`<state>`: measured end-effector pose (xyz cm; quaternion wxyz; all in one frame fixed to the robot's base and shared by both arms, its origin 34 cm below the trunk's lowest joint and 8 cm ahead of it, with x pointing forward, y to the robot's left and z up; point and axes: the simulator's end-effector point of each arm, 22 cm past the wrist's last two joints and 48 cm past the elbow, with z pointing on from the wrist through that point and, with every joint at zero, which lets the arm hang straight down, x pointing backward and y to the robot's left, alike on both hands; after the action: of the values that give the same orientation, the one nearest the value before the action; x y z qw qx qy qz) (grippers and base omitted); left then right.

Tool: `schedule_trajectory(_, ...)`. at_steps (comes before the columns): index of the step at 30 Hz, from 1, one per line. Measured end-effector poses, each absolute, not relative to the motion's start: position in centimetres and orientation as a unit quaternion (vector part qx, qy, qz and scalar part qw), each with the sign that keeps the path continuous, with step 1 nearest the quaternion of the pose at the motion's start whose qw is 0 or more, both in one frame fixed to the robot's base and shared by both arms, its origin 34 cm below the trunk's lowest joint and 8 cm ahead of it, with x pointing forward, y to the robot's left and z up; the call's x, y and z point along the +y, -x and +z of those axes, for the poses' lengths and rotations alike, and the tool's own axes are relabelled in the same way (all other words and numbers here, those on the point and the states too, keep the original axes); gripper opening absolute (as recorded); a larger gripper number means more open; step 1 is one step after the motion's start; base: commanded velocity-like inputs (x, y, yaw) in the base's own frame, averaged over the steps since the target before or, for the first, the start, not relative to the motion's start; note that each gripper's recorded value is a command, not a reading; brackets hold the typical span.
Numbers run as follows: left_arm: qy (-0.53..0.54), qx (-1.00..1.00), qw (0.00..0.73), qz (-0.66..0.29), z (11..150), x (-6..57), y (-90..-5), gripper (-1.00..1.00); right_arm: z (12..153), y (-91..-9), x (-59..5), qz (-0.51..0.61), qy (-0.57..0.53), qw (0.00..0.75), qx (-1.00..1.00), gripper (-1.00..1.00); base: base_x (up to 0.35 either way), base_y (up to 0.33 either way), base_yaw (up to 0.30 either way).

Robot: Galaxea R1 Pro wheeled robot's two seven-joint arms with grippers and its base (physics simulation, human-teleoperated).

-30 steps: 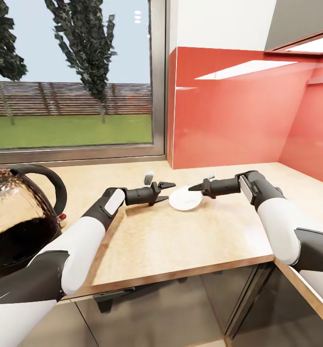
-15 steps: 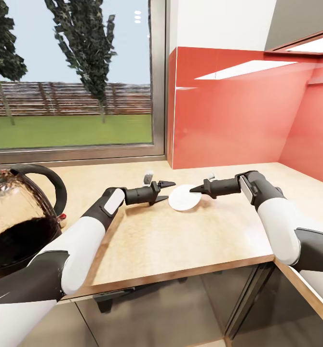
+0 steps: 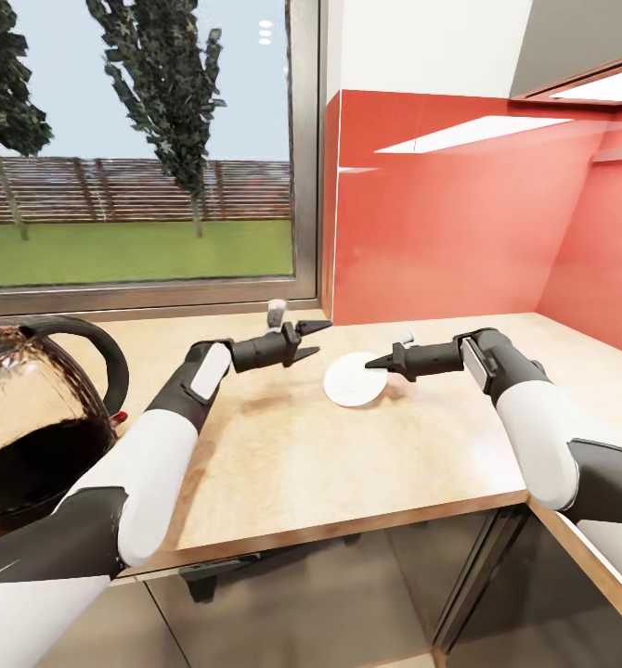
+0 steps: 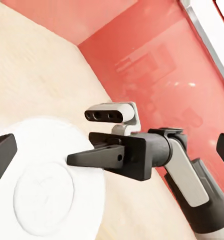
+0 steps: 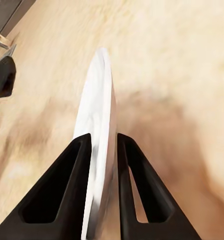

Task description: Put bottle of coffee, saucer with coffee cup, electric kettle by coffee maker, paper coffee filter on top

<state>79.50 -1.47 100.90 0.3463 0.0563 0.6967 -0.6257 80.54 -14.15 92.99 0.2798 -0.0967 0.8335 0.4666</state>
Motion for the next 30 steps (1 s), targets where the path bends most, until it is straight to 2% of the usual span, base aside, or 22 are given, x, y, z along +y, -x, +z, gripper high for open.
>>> schedule_trajectory(8,-0.089,0.660,0.372,-0.646,104.8,-1.6,-78.4,1.00,93.0,-80.6,-14.2,0.466,0.097,0.281,0.833,-1.00,-0.007,0.000,0.000)
schedule_trajectory(30,-0.100,0.648,0.373,-0.656,105.7,-2.0,-77.8,1.00,93.0,-80.6,-14.3,0.464,0.098,0.282,0.834,-1.00,-0.130,-0.041,0.000)
